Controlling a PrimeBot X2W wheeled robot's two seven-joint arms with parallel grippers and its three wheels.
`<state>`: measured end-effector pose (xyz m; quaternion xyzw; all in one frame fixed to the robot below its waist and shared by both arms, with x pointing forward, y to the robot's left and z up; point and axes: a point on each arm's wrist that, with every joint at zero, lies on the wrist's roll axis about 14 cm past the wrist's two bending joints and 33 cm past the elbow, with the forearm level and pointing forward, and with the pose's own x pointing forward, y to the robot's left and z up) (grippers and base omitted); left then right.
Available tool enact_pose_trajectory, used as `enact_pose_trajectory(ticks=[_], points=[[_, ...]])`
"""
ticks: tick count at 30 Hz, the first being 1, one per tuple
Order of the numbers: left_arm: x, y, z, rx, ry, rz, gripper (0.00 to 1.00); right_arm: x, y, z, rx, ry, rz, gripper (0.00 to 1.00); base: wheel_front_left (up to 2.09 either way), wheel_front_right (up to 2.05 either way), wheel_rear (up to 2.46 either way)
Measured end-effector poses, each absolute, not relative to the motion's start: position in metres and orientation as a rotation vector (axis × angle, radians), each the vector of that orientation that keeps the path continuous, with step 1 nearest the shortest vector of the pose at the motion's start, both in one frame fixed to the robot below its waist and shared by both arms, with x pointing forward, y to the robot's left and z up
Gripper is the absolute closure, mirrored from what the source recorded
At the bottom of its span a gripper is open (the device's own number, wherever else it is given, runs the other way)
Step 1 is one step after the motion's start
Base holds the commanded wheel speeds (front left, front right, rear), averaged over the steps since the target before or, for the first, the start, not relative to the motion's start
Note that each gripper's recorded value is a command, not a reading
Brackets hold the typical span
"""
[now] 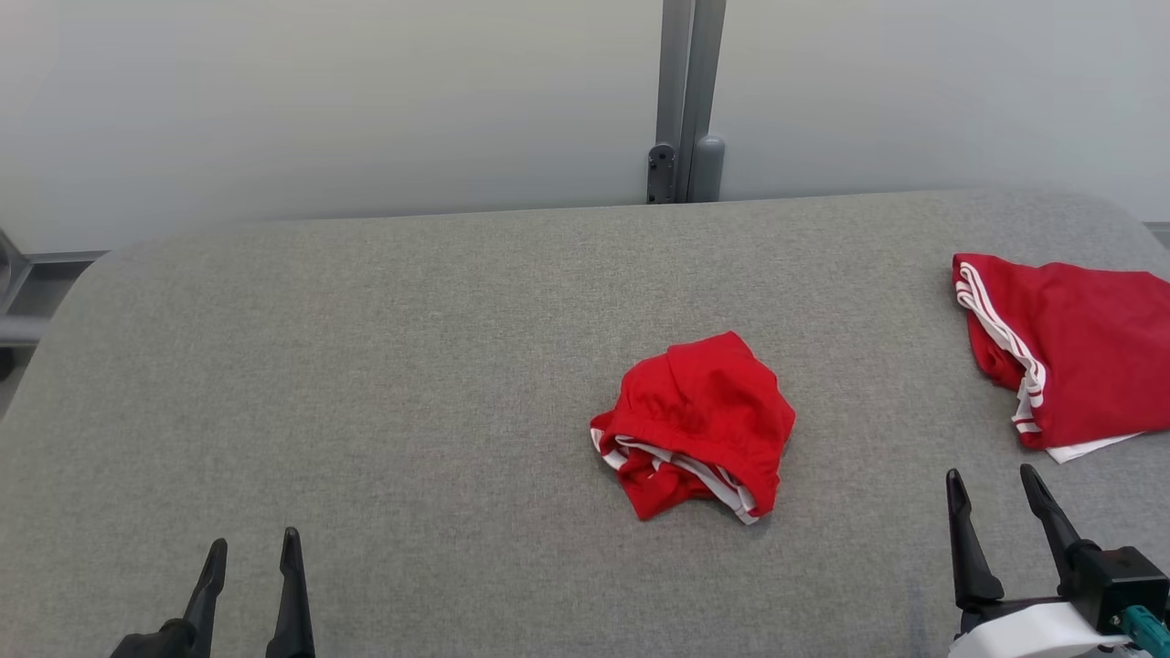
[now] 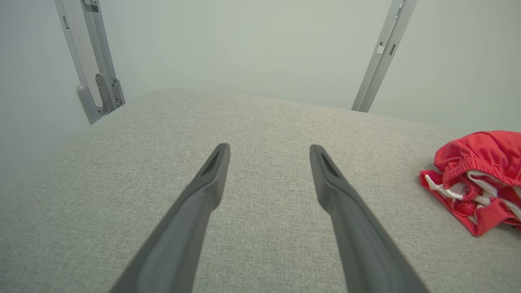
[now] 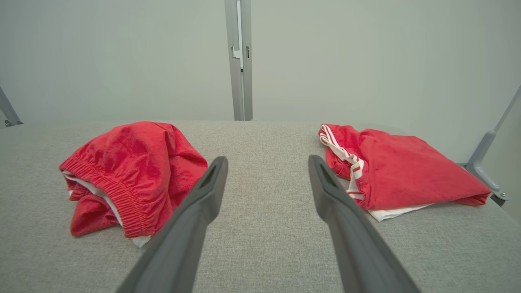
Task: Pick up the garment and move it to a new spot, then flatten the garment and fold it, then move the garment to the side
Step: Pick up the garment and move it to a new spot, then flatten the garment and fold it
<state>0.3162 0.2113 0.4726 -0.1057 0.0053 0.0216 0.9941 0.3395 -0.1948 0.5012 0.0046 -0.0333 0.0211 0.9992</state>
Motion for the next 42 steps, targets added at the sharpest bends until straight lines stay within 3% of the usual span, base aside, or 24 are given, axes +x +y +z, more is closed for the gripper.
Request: enact_pose_trajectory(ticks=[20,42], points=[[0.323,0.177,0.464,-0.206,0.048,-0.071,0.0,0.334,-0.2,0.496,0.022,-0.053,0.013,0.0,0.0,0.0,0.0],[0.324,0.178,0.461,-0.208,0.062,-0.077,0.0,0.339,-0.187,0.496,0.027,-0.05,0.07,0.0,0.0,0.0,0.0]])
